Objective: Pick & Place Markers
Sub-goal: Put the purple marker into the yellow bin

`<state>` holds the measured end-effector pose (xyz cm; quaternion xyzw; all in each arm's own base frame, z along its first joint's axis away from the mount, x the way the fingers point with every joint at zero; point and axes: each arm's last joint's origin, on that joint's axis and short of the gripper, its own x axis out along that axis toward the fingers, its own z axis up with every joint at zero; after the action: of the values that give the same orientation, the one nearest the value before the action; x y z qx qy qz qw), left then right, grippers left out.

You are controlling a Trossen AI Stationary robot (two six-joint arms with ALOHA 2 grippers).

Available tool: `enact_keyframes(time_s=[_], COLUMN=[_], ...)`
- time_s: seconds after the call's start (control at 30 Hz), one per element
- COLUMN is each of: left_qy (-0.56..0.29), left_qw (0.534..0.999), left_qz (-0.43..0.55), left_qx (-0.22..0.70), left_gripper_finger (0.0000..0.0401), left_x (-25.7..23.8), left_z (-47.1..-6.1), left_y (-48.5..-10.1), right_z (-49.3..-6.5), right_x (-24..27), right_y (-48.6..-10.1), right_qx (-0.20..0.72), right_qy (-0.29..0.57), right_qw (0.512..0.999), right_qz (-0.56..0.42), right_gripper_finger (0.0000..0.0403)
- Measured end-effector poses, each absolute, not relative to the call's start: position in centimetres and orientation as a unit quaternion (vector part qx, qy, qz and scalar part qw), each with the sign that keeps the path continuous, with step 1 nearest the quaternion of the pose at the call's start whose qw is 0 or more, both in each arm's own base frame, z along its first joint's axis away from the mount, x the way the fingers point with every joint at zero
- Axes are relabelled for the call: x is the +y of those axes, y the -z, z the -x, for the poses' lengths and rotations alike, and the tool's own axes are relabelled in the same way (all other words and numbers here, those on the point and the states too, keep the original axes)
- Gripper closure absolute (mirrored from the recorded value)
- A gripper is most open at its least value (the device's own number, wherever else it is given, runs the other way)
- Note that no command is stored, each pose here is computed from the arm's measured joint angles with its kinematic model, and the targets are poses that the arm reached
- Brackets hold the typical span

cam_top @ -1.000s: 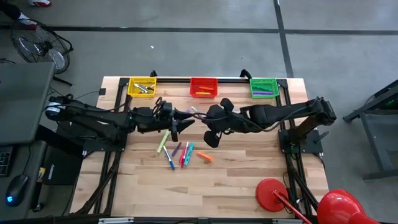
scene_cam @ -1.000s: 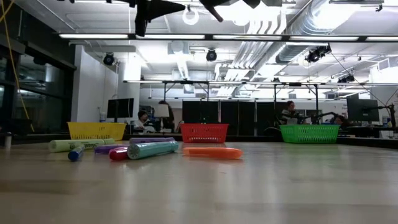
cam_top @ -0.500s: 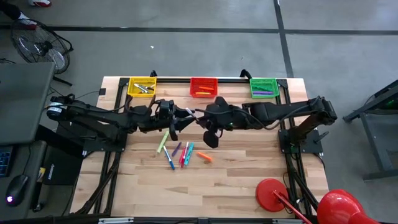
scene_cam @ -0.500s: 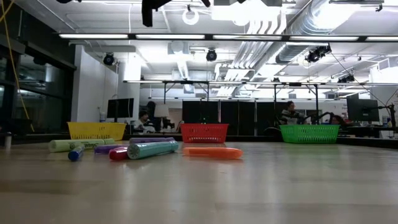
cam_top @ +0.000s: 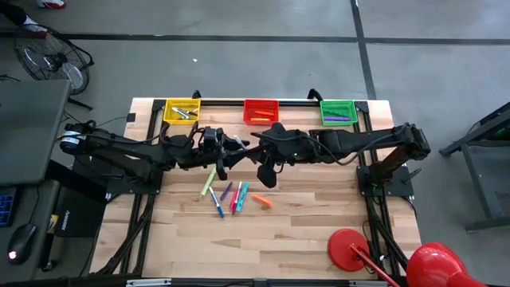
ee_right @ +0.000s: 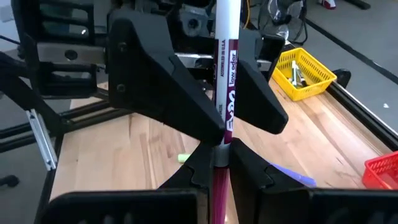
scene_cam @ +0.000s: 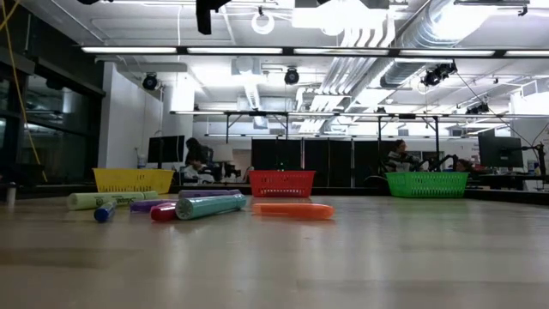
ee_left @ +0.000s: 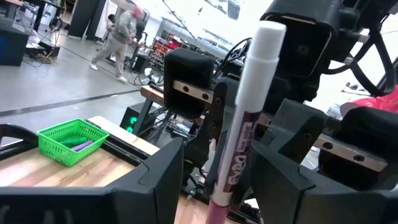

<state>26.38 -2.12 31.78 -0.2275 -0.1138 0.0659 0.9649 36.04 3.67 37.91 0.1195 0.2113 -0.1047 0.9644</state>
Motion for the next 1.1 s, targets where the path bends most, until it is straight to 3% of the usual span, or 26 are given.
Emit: enact_keyframes(time_s=[0.23, 0.57, 0.97, 1.1], left_qy=[-0.055, -0.057, -0.051, -0.048], left_qw=[0.965, 0.968, 0.969, 0.969], left_qz=[0.227, 0.213, 0.210, 0.211], left_qx=[-0.116, -0.118, -0.117, -0.117], left_gripper_finger=[0.0242, 0.0372, 0.0372, 0.0372], left_x=[-2.17, -2.16, -2.18, -2.21], left_z=[-26.37, -26.36, -26.35, -26.35], left_y=[-31.87, -31.90, -31.92, -31.92], right_z=[-36.37, -36.46, -36.46, -36.46], right_x=[3.68, 3.69, 3.69, 3.68], right_y=[-37.52, -37.37, -37.36, -37.36], right_qx=[0.214, 0.214, 0.214, 0.215], right_qy=[0.111, 0.118, 0.119, 0.118], right_qw=[0.962, 0.960, 0.960, 0.960], right_qz=[-0.126, -0.133, -0.135, -0.135], right_gripper_finger=[0.0380, 0.0380, 0.0379, 0.0332])
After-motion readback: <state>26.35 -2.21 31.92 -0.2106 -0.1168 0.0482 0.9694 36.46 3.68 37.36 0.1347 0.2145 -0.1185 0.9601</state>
